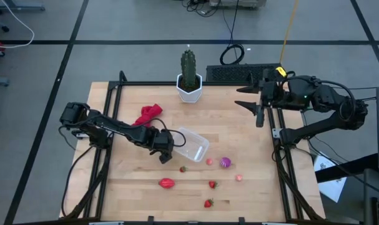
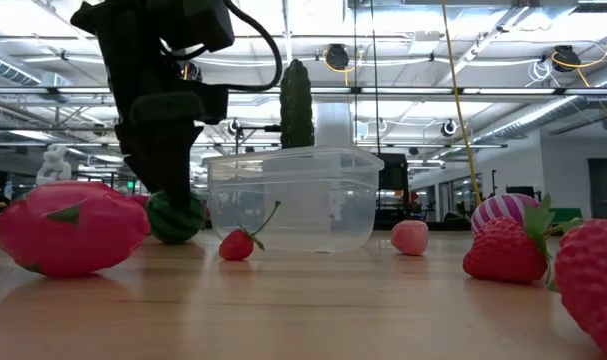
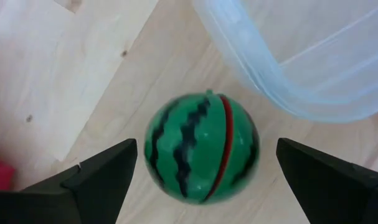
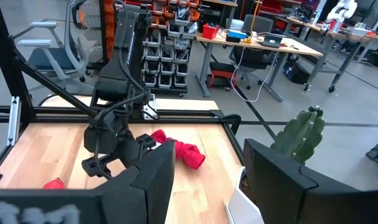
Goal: Pick and placing Produce into tupperware
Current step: Put the green watermelon into the transparent container
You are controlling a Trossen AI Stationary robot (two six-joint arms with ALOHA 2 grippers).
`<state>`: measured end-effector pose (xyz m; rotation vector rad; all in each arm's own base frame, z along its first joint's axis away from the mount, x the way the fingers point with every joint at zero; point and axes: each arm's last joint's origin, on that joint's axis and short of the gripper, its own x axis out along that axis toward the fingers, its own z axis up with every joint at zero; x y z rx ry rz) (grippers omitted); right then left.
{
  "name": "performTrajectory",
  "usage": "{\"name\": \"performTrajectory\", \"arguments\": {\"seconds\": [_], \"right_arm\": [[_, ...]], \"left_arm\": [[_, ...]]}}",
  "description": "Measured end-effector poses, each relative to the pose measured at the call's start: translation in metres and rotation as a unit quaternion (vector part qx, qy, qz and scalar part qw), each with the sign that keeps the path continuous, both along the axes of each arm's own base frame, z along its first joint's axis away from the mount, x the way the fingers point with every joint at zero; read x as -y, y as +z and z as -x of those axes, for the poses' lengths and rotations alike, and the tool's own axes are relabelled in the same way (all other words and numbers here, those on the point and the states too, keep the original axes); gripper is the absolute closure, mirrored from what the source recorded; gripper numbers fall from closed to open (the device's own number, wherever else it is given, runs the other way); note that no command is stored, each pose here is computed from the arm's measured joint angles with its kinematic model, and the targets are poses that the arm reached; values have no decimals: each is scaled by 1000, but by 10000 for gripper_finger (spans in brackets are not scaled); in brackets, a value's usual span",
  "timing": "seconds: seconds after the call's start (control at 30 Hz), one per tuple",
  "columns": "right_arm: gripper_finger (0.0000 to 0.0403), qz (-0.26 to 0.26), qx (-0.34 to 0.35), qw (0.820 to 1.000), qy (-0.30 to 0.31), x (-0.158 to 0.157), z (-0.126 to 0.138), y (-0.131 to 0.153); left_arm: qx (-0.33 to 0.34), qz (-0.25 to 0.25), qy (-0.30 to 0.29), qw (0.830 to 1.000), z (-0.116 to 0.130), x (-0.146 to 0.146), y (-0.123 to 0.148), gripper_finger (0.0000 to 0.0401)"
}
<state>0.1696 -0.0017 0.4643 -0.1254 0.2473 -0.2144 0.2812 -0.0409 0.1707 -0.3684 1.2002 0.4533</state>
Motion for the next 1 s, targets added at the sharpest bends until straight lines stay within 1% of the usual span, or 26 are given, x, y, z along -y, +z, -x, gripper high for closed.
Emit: {"name": "performTrajectory", "arguments": {"seconds": [0.23, 0.4, 0.47, 0.57, 0.63, 0.73, 1.0], "right_arm": [[220, 0, 0, 1000, 0, 0, 0, 0], [220, 0, 0, 1000, 0, 0, 0, 0], [220, 0, 0, 1000, 0, 0, 0, 0], [220, 1, 1, 1000, -1, 0, 0, 0], [220, 1, 3, 1000, -3, 1, 0, 1], [220, 1, 3, 1000, -7, 3, 0, 1], [220, 1, 3, 1000, -11, 4, 0, 1]], "left_arm": [[-11, -1, -4, 1000, -1, -2, -3, 9], [-44, 21, -5, 999, 1, 0, -12, 9], [-62, 23, -3, 998, 4, 0, -14, 9], [-53, 29, -1, 998, 0, 1, -17, 9], [-65, 32, -1, 997, 2, 1, -18, 9], [-55, 33, -1, 998, 0, 1, -17, 9], [-61, 33, 3, 998, 2, 1, -17, 9]]}}
